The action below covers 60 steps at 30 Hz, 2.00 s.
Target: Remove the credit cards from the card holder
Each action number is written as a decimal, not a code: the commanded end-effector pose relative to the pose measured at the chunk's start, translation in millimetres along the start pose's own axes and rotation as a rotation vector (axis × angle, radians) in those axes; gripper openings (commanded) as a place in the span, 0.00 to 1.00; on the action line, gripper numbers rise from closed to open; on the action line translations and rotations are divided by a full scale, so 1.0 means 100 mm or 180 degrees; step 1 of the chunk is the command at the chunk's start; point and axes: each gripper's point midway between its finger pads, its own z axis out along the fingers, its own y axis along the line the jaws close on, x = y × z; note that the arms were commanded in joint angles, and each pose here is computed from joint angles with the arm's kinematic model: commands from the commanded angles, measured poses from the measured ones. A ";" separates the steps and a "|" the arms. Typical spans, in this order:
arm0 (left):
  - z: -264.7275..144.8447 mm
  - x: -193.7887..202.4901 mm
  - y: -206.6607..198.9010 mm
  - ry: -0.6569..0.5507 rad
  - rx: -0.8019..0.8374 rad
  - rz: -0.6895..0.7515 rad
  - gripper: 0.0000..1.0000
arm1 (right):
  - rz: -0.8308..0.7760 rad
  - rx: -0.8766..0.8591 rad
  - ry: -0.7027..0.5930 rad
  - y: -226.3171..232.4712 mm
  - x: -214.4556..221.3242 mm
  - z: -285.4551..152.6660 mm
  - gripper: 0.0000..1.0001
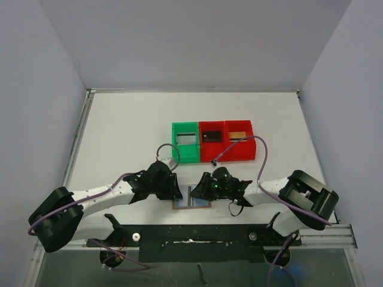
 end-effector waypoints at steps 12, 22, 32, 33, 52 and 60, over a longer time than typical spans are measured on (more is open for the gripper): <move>0.08 0.05 0.07 0.0118 -0.0187 0.0144 0.18 | -0.0094 -0.0049 0.0098 0.09 0.01 0.10 0.16; 0.06 0.03 0.10 0.0068 -0.0244 0.0124 0.17 | -0.0098 -0.0013 0.0063 0.05 0.01 0.03 0.00; 0.04 0.01 0.11 0.0049 -0.0297 0.0132 0.15 | -0.0059 -0.0001 0.0024 0.00 -0.02 -0.02 0.00; 0.03 0.01 0.11 0.0040 -0.0292 0.0138 0.15 | -0.0037 -0.0003 0.0007 0.00 -0.03 -0.03 0.00; -0.06 -0.11 0.00 -0.0087 -0.0214 0.0131 0.20 | -0.0016 -0.0098 0.0046 -0.03 -0.04 -0.05 0.00; -0.25 -0.44 -0.57 -0.0437 0.0420 0.0060 0.36 | -0.0029 -0.0044 0.0078 -0.07 -0.03 -0.04 0.00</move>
